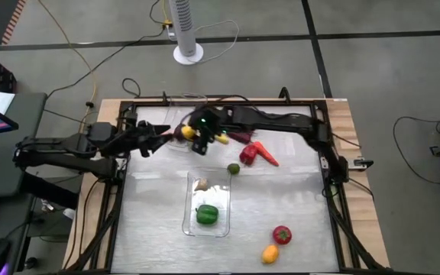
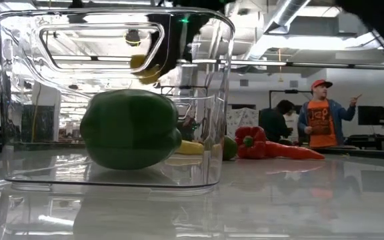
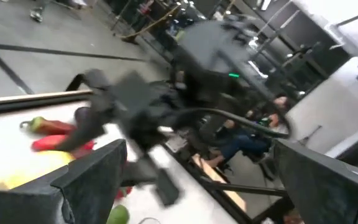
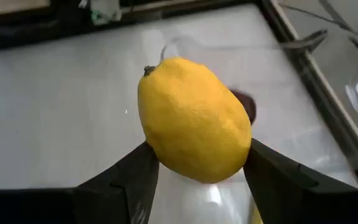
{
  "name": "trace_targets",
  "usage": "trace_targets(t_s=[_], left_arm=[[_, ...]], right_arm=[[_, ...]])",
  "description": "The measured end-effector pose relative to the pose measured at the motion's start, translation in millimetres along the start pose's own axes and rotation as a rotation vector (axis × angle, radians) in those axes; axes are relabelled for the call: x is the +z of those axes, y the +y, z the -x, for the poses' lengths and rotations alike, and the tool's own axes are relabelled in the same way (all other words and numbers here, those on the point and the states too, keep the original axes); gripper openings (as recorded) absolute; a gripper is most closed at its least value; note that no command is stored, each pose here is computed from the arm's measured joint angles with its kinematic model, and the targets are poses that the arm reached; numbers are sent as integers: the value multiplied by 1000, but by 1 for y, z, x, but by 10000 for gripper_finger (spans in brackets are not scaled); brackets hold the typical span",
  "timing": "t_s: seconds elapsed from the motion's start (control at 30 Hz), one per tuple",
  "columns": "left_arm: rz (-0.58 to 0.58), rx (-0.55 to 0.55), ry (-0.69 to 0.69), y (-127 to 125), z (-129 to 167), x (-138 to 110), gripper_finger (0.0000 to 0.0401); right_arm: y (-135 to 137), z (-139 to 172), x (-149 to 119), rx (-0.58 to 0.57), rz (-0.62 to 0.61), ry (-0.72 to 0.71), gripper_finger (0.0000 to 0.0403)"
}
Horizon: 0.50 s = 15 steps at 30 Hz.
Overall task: Sort produce into baskets
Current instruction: Put the top yellow lemon into the top transparent bin, then put the yellow corn into the bottom transparent bin
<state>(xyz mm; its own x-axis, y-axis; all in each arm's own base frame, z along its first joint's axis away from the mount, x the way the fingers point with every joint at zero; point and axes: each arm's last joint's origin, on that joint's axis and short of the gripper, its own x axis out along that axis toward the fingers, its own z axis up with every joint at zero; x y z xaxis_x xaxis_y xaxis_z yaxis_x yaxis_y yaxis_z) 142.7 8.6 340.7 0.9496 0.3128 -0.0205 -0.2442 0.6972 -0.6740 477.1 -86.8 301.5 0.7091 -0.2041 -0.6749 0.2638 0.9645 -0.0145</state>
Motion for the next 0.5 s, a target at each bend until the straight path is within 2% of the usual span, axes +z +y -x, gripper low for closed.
trace_targets(t_s=[0.2,0.37,0.5], left_arm=[[24,-14,-4,0,7,3,386],[26,-3,-4,1,5,2,386],[30,17,-6,1,2,0,386]], right_arm=[[-11,-23,8,78,-22,31,284],[-21,-7,5,89,-19,147,317],[-34,23,-5,0,46,302,322]])
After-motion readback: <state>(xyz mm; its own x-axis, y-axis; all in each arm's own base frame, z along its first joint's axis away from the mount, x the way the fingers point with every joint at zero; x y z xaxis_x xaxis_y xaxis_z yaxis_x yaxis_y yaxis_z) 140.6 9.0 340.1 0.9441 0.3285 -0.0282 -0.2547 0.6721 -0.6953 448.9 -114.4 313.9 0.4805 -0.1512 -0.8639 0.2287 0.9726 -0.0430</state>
